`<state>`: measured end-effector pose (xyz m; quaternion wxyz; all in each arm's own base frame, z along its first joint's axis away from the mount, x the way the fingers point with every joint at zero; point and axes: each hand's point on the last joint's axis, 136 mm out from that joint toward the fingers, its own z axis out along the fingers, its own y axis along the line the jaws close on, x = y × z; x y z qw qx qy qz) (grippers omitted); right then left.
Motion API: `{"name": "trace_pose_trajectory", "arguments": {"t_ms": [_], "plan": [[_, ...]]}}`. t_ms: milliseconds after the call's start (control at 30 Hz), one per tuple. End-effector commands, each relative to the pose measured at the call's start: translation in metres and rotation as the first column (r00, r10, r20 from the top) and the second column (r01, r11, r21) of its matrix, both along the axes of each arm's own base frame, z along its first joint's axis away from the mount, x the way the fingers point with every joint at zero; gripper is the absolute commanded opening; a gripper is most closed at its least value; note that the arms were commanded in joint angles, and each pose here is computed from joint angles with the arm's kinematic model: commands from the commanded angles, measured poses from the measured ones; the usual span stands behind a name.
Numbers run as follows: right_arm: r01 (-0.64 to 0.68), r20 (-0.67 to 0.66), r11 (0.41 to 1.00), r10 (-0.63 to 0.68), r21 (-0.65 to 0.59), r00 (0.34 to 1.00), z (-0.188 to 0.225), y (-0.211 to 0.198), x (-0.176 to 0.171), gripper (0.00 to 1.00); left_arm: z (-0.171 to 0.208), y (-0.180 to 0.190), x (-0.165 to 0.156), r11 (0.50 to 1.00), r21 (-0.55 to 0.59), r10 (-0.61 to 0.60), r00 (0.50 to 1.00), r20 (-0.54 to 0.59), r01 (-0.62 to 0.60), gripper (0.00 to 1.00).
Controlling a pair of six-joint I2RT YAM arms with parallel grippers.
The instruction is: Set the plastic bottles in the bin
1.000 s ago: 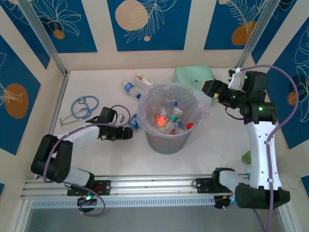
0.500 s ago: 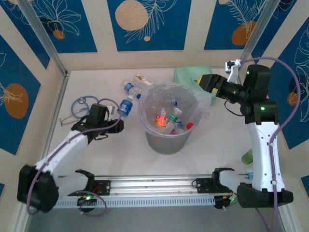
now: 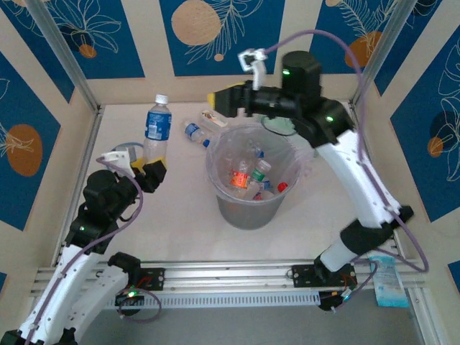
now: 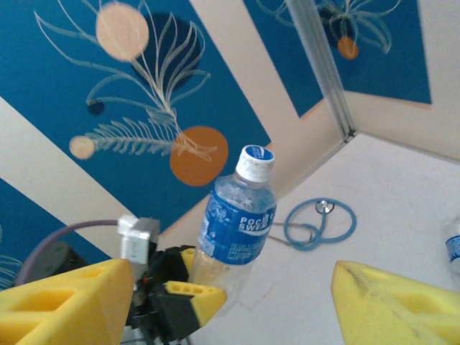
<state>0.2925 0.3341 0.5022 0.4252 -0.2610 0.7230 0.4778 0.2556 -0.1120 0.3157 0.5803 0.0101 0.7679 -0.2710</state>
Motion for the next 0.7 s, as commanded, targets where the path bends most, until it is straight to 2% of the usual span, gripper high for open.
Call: {"name": "trace_pose_trajectory", "arguments": {"t_ms": [0,100,200,467,667], "plan": [[-0.035,0.056,0.997,0.038,-0.065,0.998,-0.004,0.029,-0.002,0.78,0.027,-0.023,-0.003,0.989,-0.083,-0.119,0.99,0.071,0.124,0.42],[-0.062,0.04,0.992,0.067,-0.109,0.997,-0.017,0.051,0.004,0.88,0.028,-0.03,-0.002,0.981,-0.103,-0.156,0.985,0.078,0.164,0.42],[-0.081,-0.005,0.989,0.081,-0.121,0.997,-0.028,0.063,0.016,0.91,0.024,-0.029,0.001,0.983,-0.098,-0.146,0.987,0.068,0.152,0.4],[-0.153,-0.101,0.983,0.143,-0.103,0.985,-0.051,0.08,0.03,0.81,0.02,-0.034,0.0,0.977,-0.124,-0.167,0.984,0.058,0.173,0.39],[-0.197,-0.126,0.979,0.189,-0.056,0.974,-0.048,0.079,0.032,0.72,0.016,-0.038,0.002,0.972,-0.137,-0.186,0.982,0.034,0.189,0.39]]}}
